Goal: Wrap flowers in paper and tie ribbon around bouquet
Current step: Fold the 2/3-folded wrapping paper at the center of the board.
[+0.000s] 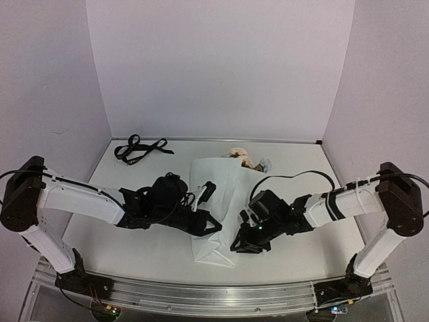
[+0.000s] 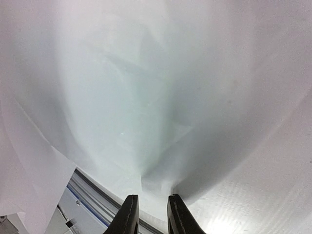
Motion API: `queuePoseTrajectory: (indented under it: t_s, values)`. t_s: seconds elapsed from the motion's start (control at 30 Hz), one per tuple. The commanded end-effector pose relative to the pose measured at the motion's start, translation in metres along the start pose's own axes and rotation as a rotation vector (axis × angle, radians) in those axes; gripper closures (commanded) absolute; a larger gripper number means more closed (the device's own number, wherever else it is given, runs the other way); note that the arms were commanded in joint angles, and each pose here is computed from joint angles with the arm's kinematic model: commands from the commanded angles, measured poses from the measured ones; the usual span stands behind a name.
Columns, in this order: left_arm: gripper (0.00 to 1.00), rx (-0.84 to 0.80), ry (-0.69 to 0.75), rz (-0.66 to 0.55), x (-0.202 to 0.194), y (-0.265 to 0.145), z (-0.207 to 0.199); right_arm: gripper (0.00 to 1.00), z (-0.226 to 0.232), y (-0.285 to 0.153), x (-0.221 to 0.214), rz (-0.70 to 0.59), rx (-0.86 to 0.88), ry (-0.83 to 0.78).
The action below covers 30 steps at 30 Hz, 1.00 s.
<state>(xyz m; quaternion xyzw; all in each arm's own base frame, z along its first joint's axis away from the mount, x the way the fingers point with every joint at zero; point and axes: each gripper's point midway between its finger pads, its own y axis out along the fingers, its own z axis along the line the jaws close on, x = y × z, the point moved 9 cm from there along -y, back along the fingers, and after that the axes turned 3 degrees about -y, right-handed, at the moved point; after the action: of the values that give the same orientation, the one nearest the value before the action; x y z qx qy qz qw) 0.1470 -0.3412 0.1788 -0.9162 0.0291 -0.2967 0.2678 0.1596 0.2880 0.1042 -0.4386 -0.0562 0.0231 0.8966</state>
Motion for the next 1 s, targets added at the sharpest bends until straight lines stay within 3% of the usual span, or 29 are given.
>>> queuePoseTrajectory:
  t_s: [0.0, 0.17, 0.3, 0.57, 0.77, 0.97]
  values:
    - [1.00, -0.066, 0.046, 0.032, 0.013, 0.017, -0.013, 0.77, -0.009, -0.019, -0.001, -0.110, -0.032, -0.042]
    - [1.00, -0.055, 0.045, 0.075, 0.012, 0.034, -0.008, 0.69, -0.016, -0.042, -0.007, -0.177, -0.060, -0.089]
    - [1.00, -0.048, 0.047, 0.095, 0.012, 0.042, -0.005, 0.54, -0.013, -0.068, -0.005, -0.232, -0.092, -0.133]
    - [1.00, -0.045, 0.050, 0.123, 0.010, 0.052, 0.000, 0.31, 0.004, -0.093, 0.041, -0.305, -0.013, -0.047]
    - [1.00, -0.054, 0.054, 0.136, 0.010, 0.056, -0.001, 0.32, 0.015, -0.093, 0.060, -0.316, 0.007, -0.028]
    - [1.00, -0.061, 0.054, 0.144, 0.009, 0.057, 0.000, 0.44, 0.014, -0.082, 0.079, -0.313, 0.012, 0.028]
